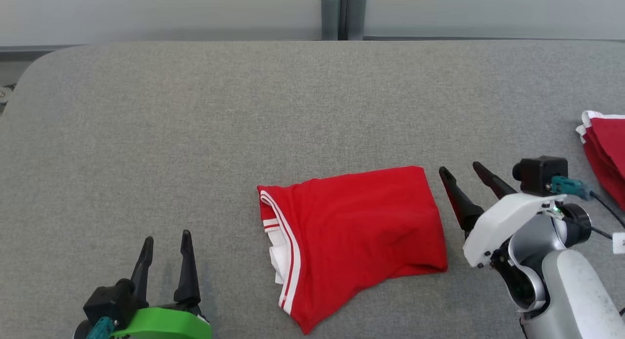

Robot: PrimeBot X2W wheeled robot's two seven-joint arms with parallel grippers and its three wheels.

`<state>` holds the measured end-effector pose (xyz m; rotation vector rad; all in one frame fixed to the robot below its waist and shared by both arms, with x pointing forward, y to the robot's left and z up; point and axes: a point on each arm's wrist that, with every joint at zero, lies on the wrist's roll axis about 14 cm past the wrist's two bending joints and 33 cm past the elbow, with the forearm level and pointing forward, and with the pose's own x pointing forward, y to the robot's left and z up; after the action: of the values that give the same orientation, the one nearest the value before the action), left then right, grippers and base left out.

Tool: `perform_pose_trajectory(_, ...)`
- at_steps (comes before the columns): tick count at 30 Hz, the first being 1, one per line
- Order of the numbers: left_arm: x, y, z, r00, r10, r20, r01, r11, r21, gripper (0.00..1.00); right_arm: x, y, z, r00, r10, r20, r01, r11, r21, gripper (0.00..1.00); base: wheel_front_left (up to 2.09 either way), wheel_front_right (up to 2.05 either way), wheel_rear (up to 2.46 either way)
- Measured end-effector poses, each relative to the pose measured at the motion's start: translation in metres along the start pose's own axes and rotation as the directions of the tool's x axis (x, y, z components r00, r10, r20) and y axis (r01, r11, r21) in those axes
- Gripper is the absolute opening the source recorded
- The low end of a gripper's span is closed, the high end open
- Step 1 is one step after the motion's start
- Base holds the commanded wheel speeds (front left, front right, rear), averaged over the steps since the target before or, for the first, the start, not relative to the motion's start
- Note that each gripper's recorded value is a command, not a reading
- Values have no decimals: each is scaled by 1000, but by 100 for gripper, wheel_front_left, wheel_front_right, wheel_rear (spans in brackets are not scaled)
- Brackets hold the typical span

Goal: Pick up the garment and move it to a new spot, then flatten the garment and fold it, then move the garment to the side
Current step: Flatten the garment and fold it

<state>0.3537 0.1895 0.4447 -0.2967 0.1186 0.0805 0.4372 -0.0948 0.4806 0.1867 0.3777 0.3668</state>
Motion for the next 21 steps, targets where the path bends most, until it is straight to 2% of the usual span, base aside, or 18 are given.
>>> perform_pose_trajectory(6,-7,-3,9,999,-19,31,18,1000,14,100,-24,-12,9,977,-58,203,73,995,-68,100,0,0,0)
perform_pose_trajectory(11,-8,-8,15,997,-54,46,52,998,43,100,-48,-31,17,930,-94,354,160,974,-159,100,0,0,0)
perform_pose_trajectory(18,-13,-8,16,996,-70,50,66,995,71,100,-76,-54,-3,908,-164,385,256,946,-200,100,0,0,0)
perform_pose_trajectory(21,-13,-7,16,996,-77,48,72,993,92,100,-87,-62,8,883,-197,426,301,934,-191,100,0,0,0)
